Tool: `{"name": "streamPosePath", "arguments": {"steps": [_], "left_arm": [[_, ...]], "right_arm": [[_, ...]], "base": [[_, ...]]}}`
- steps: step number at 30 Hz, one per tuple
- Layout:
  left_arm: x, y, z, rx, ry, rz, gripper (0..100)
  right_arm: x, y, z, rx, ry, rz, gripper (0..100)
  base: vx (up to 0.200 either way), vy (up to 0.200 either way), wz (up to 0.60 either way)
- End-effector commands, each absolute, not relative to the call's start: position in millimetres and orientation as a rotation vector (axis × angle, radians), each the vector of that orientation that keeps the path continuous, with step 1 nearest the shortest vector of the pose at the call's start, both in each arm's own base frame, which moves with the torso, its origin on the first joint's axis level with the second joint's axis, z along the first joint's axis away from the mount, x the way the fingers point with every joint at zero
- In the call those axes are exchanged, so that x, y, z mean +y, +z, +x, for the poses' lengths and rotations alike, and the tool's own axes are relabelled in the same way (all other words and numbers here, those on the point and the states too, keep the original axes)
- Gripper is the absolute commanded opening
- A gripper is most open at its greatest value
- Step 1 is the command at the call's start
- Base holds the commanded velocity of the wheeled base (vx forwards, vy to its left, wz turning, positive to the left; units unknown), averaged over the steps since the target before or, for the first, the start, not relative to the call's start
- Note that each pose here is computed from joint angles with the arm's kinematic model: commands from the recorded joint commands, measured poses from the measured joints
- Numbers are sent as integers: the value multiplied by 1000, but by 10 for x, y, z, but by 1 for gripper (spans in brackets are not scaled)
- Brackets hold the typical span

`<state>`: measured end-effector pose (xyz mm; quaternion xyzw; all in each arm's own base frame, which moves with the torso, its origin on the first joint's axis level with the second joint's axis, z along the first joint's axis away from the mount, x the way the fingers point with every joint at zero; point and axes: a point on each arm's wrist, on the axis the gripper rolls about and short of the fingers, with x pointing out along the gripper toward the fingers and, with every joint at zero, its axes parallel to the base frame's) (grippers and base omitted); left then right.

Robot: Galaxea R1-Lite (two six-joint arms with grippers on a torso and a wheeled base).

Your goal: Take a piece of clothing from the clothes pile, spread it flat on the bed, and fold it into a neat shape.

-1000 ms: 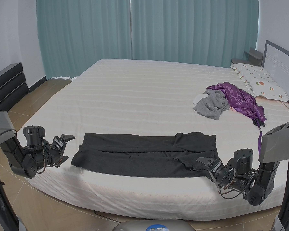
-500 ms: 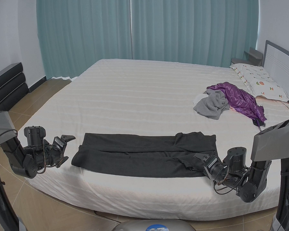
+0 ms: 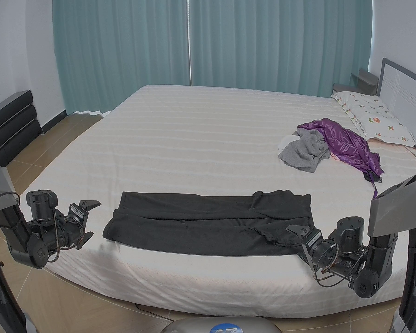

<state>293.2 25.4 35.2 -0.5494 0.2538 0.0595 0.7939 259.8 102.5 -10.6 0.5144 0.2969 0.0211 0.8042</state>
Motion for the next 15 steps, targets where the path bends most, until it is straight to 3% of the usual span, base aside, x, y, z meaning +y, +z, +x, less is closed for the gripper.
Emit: {"name": "streamPosePath", "arguments": {"steps": [1,15], "left_arm": [[243,351,2918,548,123,-1182,100],[185,206,2902,578,109,-1105,100]], "right_arm": [[976,-81,2604,617,40,1113,100],[951,-123,2668,612,31,1125,100]], "base": [[0,0,0],[0,0,0]]}}
